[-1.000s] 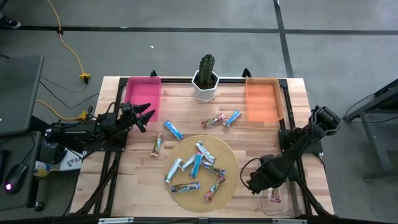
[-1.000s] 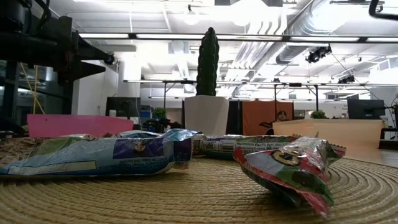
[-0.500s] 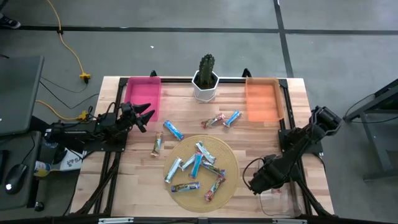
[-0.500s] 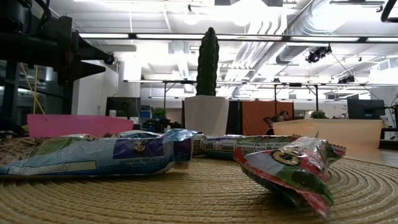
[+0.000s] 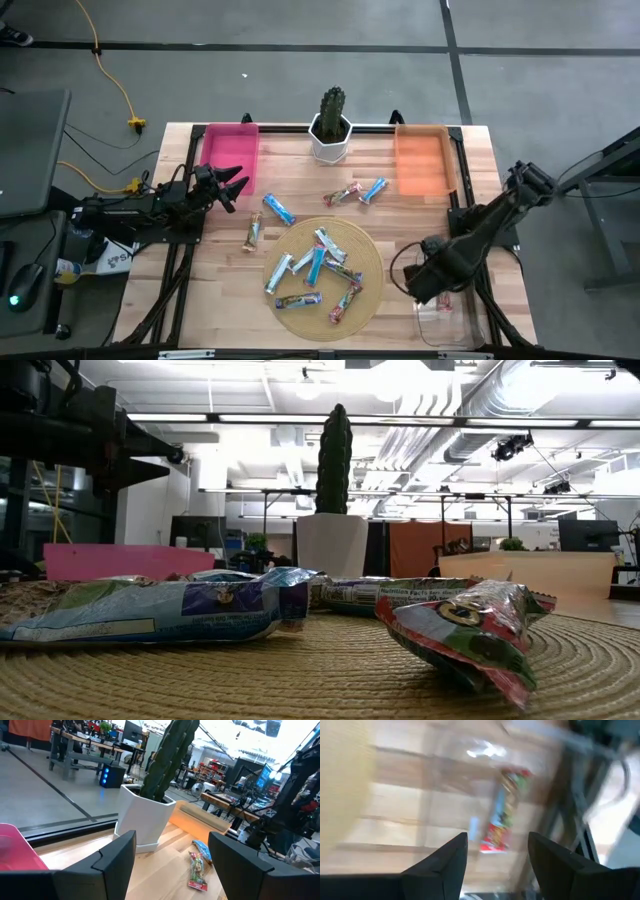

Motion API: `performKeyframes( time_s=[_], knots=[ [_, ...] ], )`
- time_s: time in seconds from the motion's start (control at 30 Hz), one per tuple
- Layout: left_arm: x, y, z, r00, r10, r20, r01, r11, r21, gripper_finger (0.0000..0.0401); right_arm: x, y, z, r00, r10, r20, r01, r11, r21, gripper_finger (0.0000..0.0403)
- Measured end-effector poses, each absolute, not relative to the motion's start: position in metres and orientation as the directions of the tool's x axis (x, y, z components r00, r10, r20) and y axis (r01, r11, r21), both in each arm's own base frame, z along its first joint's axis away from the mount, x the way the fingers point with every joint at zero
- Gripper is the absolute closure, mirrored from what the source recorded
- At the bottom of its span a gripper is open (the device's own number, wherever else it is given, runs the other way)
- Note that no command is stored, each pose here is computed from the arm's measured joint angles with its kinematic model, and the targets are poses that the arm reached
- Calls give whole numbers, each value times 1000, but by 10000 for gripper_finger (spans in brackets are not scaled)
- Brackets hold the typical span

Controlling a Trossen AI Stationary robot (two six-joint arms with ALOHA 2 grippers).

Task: Pick and place Granola Bars by type
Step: Put the red granola bar into the transparent bin

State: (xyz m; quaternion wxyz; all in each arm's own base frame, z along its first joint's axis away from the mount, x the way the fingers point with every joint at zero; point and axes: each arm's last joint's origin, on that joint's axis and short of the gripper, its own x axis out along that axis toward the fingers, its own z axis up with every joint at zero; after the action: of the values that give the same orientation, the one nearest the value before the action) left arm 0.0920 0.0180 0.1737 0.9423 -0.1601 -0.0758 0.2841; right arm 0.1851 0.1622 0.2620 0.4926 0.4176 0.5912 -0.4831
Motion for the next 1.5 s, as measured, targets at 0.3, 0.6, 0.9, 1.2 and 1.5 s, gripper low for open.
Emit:
performKeyframes(
  time_s=[0.3, 0.6, 0.9, 1.2, 1.5],
  knots=[
    [92, 18, 174, 827, 560, 52, -511, 787, -345, 156, 209, 115, 305, 194, -212, -958, 951, 279, 131, 210],
    [92, 18, 174, 827, 560, 52, -511, 787, -345, 156, 234, 52, 323, 335, -467, -818, 925, 326, 193, 210],
    [92, 18, 174, 827, 560, 52, -511, 787, -345, 156, 262, -20, 332, 433, -441, -786, 817, 560, 136, 210],
    [92, 18, 174, 827, 560, 52, -511, 787, -345, 156, 261, -90, 339, 535, -344, -772, 627, 774, 89, 210],
    [92, 18, 174, 827, 560, 52, -511, 787, -345, 156, 250, -135, 333, 595, -204, -777, 367, 929, 37, 210]
  ],
)
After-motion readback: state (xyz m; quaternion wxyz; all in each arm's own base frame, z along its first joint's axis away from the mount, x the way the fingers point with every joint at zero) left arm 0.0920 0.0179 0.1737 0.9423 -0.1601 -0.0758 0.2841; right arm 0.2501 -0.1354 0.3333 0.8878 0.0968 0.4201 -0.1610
